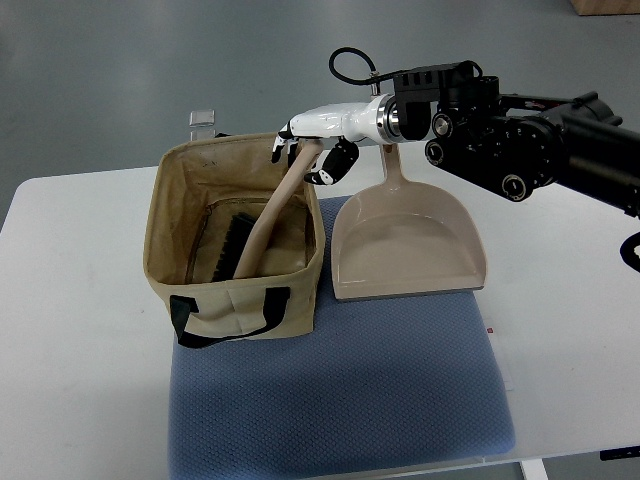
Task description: Put pink broom in yellow bag with right hand
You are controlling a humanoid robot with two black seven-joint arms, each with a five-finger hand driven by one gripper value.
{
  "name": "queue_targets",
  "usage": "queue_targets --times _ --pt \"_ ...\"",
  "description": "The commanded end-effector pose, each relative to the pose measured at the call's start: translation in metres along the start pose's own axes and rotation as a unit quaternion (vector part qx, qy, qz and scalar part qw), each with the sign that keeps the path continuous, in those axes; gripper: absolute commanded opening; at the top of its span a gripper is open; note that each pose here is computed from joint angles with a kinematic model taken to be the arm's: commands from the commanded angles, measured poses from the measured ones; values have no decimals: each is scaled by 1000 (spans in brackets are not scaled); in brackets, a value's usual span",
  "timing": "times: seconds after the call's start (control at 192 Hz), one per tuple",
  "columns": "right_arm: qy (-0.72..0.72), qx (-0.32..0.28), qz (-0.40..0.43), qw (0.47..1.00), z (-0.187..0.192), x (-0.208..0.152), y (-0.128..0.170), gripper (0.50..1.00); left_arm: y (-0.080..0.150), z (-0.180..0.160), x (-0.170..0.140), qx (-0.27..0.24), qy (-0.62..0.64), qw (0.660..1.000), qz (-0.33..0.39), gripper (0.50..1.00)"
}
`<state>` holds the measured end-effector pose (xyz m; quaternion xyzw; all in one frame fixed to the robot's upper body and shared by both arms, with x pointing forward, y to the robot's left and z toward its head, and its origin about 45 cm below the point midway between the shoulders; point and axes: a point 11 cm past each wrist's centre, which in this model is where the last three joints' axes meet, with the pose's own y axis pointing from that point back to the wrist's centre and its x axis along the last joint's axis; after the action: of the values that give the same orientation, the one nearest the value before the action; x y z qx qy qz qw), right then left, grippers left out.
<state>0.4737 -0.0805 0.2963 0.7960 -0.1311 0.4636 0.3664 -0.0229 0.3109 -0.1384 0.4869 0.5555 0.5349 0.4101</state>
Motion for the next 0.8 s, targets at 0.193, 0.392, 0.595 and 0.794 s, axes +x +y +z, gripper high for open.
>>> queue_targets --times 0.193,0.392,0.595,0.794 --pt "-2 -19 91 996 14 84 50 934 0 0 2 0 0 1000 3 1000" --pt "-125 7 228 966 43 148 121 934 0 0 2 0 0 1000 3 1000" --pt "-400 74 363 838 120 120 179 934 0 0 1 0 0 1000 1 1000" --pt "-648 158 448 595 183 36 198 934 0 0 -1 1 0 1000 -1 1000"
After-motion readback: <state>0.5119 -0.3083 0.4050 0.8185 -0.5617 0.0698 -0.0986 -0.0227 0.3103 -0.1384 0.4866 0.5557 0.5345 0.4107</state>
